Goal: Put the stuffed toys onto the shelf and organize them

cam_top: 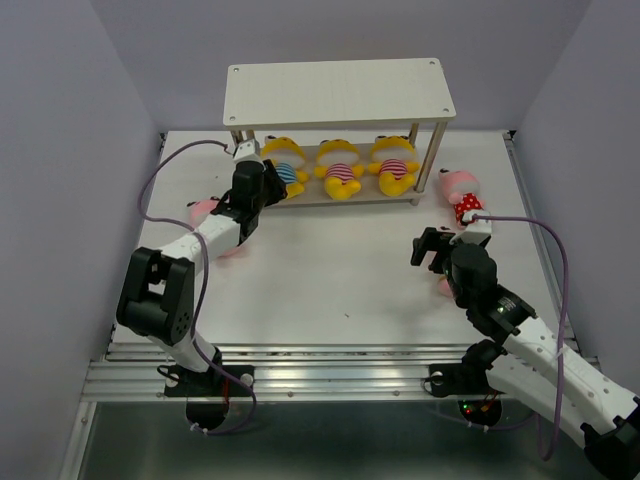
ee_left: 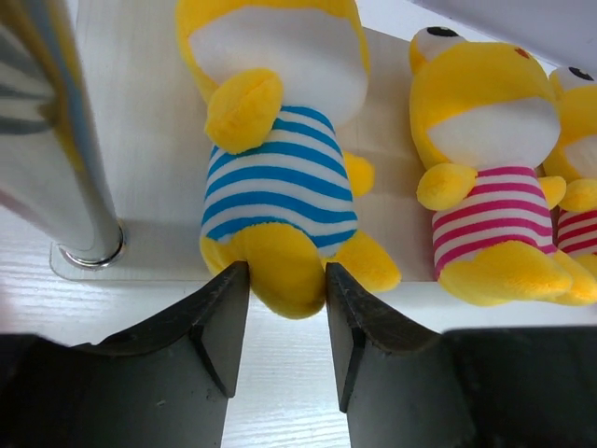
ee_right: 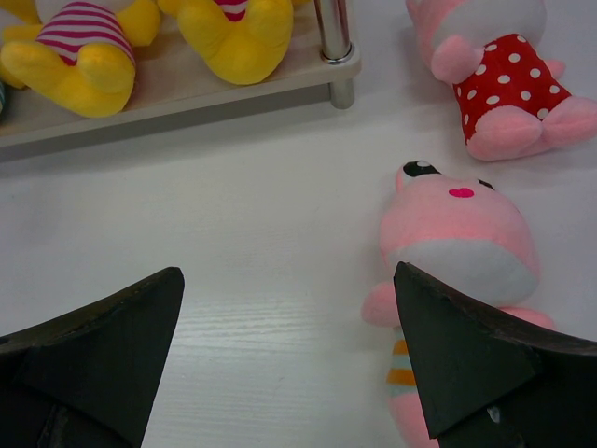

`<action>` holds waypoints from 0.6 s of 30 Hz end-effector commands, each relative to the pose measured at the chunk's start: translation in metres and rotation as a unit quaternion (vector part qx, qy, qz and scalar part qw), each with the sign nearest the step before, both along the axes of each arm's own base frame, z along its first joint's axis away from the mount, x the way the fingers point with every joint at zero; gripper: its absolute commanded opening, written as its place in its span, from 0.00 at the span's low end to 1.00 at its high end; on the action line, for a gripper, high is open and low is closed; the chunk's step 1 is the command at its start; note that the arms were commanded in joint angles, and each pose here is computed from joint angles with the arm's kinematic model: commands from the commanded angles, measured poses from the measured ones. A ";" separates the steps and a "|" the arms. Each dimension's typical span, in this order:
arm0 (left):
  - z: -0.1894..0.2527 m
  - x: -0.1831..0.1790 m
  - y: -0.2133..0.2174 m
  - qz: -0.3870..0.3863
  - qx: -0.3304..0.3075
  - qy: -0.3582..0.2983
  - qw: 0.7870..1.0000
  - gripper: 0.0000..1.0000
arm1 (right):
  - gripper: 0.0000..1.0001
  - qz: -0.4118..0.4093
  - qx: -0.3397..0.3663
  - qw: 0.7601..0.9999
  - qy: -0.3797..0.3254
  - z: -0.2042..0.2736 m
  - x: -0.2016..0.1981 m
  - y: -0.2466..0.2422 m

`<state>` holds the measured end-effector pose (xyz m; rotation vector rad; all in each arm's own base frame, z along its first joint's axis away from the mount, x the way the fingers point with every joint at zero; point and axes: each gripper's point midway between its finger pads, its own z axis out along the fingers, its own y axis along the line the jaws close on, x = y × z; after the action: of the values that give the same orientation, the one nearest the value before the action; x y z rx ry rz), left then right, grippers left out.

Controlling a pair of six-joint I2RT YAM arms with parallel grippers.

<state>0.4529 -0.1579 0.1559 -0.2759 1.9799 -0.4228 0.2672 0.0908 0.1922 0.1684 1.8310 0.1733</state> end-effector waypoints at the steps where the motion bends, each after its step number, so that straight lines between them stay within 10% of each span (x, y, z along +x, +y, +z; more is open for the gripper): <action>1: 0.022 -0.006 0.008 0.016 -0.011 -0.022 1.000 0.51 | 1.00 -0.004 0.010 1.000 -0.024 0.012 0.005 0.000; 8: 0.022 -0.018 0.013 0.024 -0.018 -0.012 0.999 0.58 | 1.00 -0.001 0.013 1.000 -0.025 0.013 0.004 0.001; 18: 0.042 -0.065 0.015 0.001 -0.053 -0.009 0.999 0.99 | 1.00 0.002 0.016 1.000 -0.022 0.011 0.005 0.003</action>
<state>0.4064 -0.1433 0.1751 -0.3386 1.9826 -0.4589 0.2668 0.0928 0.1896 0.1596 1.8378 0.1817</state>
